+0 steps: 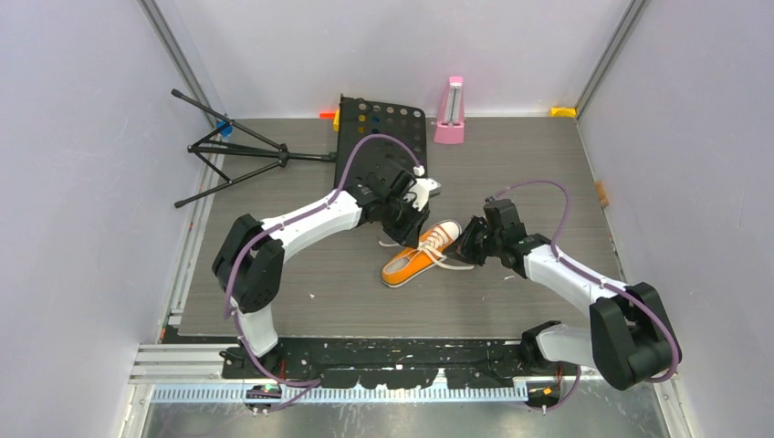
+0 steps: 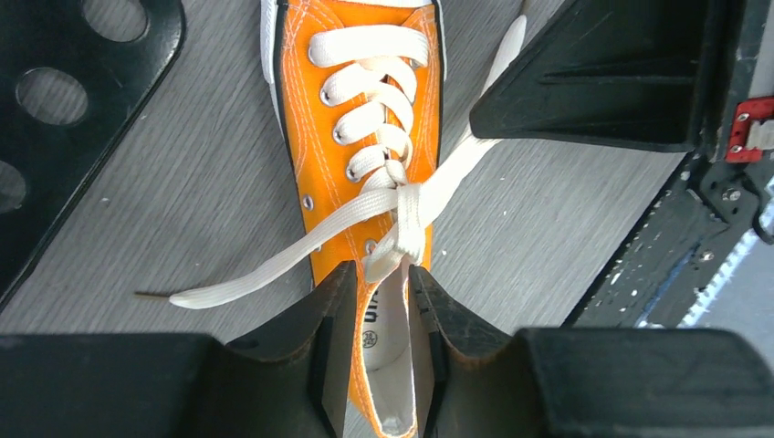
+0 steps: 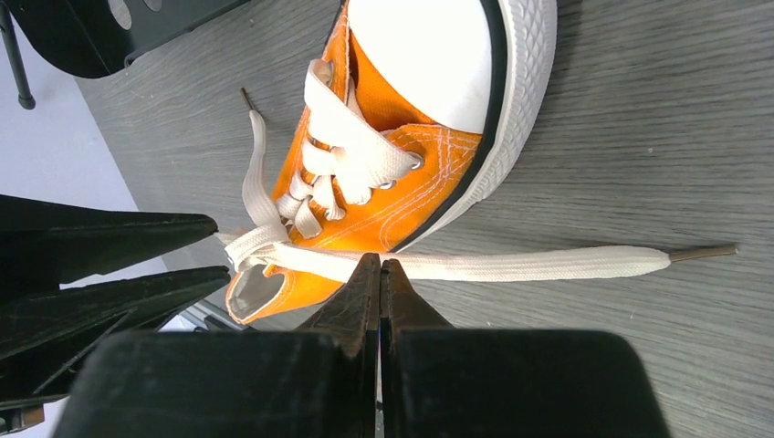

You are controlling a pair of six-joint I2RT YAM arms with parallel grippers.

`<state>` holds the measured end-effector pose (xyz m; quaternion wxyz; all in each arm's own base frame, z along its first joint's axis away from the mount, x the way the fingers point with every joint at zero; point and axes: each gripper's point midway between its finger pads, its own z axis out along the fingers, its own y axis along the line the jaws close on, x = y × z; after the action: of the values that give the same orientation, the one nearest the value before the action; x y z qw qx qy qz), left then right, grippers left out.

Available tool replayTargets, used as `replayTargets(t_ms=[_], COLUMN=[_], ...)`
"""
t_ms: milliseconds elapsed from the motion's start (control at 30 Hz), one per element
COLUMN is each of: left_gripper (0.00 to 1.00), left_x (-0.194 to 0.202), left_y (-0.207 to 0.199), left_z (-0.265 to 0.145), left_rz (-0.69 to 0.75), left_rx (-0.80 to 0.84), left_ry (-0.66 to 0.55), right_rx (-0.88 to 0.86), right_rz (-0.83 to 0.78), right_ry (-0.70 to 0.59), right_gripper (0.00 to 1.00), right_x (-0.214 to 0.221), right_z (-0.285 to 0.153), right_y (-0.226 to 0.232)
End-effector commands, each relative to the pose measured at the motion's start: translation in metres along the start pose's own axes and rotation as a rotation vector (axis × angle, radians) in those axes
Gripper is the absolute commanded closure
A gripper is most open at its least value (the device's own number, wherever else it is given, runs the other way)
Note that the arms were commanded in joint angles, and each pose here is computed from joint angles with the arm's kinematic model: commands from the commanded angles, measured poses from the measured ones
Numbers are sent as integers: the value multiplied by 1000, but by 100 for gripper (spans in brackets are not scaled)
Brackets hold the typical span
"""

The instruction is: Tie the shoes

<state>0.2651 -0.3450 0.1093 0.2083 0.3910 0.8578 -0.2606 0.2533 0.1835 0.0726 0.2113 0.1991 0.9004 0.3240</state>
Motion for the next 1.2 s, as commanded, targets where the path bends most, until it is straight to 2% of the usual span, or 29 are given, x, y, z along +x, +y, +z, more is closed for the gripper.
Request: replayTargets(t_ms=[0, 100, 167, 333, 467, 567, 700, 733, 967, 1167], left_gripper=[73, 86, 86, 67, 64, 70, 98, 100, 100, 100], left_x=[-9, -7, -6, -3, -4, -3, 0, 1, -13, -7], left_y=[-10, -9, -6, 5, 6, 3, -5, -5, 8, 19], left_z=[5, 8, 8, 8, 10, 14, 17, 17, -17, -23], left_rz=[-38, -43, -44, -45, -60, -65, -63, -62, -8, 2], left_rx=[86, 82, 67, 7, 7, 33, 87, 90, -46, -119], left_ry=[-33, -24, -19, -11, -14, -8, 2, 2, -56, 2], right_rx=[-57, -57, -57, -59, -61, -62, -64, -64, -58, 33], right_rz=[-20, -20, -20, -19, -19, -17, -15, -16, -31, -77], right_ry=[-40, -38, -38, -38, -39, -38, -38, -39, -35, -62], right_gripper=[100, 100, 100, 100, 100, 100, 100, 100, 100, 100], right_x=[-16, -16, -16, -16, -16, -16, -16, -16, -15, -19], right_z=[-3, -3, -3, -3, -3, -3, -3, -4, -10, -20], right_y=[21, 22, 22, 22, 23, 23, 23, 23, 25, 11])
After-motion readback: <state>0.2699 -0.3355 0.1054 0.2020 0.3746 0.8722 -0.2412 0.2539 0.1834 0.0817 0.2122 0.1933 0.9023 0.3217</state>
